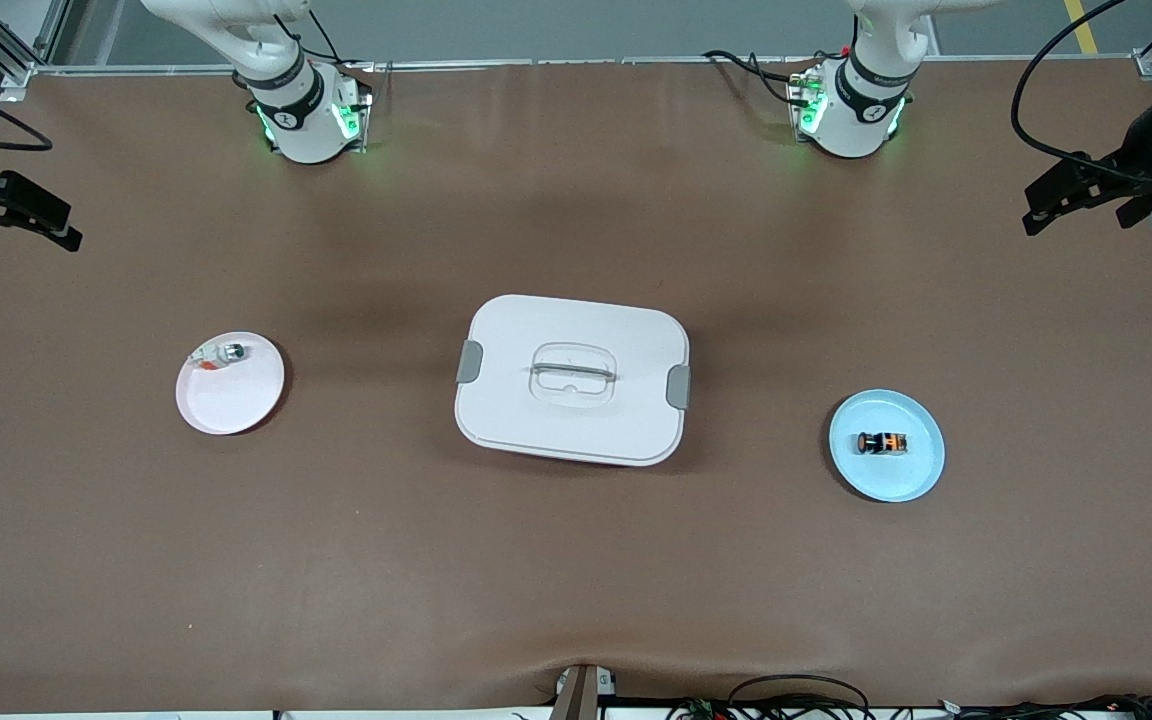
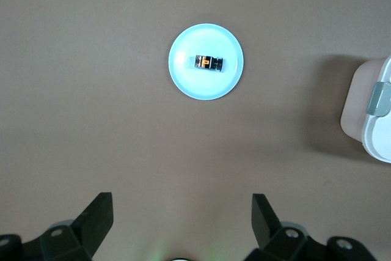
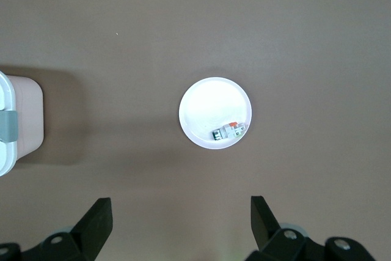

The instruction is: Transfer orange switch to right arm and place

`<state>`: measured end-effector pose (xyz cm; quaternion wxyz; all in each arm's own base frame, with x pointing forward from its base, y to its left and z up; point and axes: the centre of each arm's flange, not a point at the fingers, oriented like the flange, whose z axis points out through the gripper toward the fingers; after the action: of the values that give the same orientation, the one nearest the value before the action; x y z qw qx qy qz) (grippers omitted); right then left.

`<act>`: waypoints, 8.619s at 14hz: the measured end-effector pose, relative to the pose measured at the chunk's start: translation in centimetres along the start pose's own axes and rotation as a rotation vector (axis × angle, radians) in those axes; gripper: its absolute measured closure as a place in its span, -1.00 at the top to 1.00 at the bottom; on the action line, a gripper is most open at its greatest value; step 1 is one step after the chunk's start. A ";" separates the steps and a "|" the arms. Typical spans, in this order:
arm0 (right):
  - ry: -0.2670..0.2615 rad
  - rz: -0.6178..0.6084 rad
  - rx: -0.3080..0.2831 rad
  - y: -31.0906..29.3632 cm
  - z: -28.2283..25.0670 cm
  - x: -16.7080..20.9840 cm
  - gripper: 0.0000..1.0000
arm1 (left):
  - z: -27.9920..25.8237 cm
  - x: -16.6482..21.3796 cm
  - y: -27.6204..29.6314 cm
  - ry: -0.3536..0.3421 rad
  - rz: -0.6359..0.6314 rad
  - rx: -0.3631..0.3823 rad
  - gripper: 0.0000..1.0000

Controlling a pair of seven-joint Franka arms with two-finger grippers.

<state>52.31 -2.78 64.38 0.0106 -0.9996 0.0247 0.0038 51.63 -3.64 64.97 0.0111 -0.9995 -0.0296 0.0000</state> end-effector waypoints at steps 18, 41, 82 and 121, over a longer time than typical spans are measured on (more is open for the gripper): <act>0.021 -0.022 -0.002 0.0 -0.9 0.0 1.00 | 14.0 6.1 0.8 -0.119 0.005 -0.009 1.00; -0.007 -0.021 -0.004 0.1 0.2 0.0 1.00 | 38.7 9.6 2.9 0.042 0.024 -0.062 1.00; 0.021 -0.009 -0.017 0.9 -0.1 0.3 1.00 | 42.7 12.2 3.3 0.125 0.084 -0.018 0.44; -0.095 -0.172 -0.024 5.3 6.8 4.6 1.00 | 16.6 -3.3 52.8 -0.425 -1.302 -0.530 0.44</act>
<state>56.62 -8.14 57.39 0.0000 -0.9968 -0.0620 0.0507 51.43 -56.18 47.18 -0.2391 -0.7271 -0.6178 0.1802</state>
